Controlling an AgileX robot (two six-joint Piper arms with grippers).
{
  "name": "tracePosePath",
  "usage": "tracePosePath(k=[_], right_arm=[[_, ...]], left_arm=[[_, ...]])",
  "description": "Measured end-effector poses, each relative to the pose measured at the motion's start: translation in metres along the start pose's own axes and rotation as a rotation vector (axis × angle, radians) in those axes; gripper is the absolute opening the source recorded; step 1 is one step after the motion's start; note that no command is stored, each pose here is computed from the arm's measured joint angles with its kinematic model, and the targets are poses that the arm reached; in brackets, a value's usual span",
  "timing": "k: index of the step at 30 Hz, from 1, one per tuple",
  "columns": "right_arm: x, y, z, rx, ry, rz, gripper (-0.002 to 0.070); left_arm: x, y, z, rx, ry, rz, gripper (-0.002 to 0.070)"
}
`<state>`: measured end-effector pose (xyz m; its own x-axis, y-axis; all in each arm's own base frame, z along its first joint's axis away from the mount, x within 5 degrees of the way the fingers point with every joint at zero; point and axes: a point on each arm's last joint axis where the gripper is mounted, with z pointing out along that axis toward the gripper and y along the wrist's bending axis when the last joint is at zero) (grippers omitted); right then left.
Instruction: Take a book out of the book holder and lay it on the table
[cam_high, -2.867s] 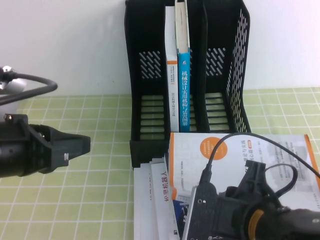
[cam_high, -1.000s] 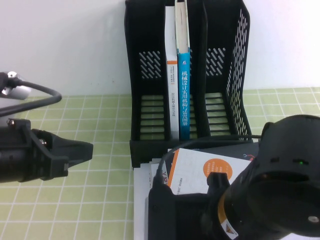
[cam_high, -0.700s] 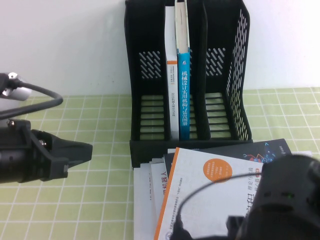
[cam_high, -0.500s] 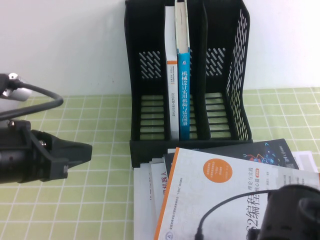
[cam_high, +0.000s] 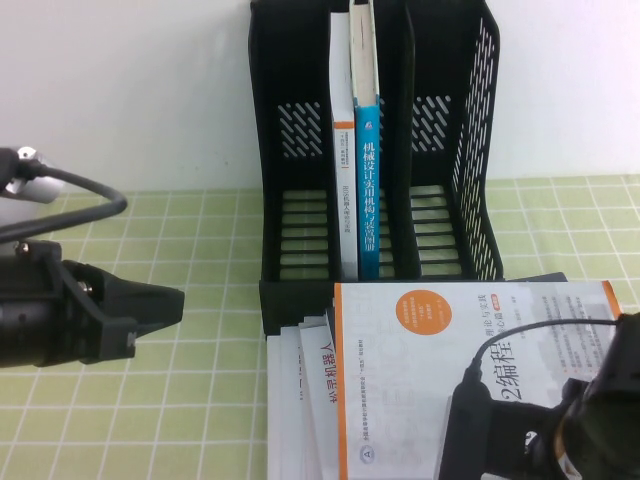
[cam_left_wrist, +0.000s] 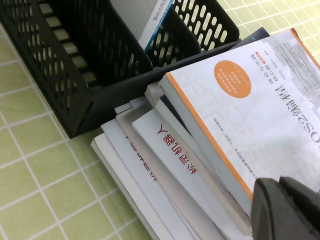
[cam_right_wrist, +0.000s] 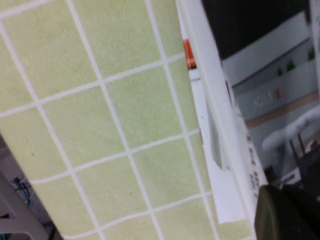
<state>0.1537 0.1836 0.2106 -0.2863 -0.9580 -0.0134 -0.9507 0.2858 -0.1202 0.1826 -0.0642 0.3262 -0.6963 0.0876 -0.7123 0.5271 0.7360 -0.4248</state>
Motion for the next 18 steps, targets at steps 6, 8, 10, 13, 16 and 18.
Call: tracePosePath(k=[6, 8, 10, 13, 16, 18], right_arm=[[0.003, 0.013, -0.028, -0.113, -0.179, -0.036, -0.0001], [0.006, 0.018, -0.05, -0.141, -0.288, -0.033, -0.0001], [0.01, 0.021, -0.076, -0.137, -0.416, -0.019, -0.0001], [0.023, 0.022, -0.126, -0.06, -0.656, 0.001, -0.0001], [0.05, 0.023, -0.171, 0.074, -0.892, 0.018, -0.0001], [0.072, 0.023, -0.188, 0.185, -0.967, 0.022, -0.0001]], left_arm=[[0.0, -0.001, -0.001, 0.0, -0.005, 0.007, -0.0003], [0.0, -0.005, -0.006, -0.002, -0.02, 0.028, -0.0003], [0.002, -0.012, -0.013, -0.005, -0.043, 0.063, -0.0003], [0.008, -0.03, -0.025, -0.005, -0.058, 0.163, -0.0003], [0.021, -0.051, -0.041, -0.015, -0.057, 0.291, -0.0003], [0.034, -0.06, -0.056, -0.058, -0.052, 0.353, -0.0003]])
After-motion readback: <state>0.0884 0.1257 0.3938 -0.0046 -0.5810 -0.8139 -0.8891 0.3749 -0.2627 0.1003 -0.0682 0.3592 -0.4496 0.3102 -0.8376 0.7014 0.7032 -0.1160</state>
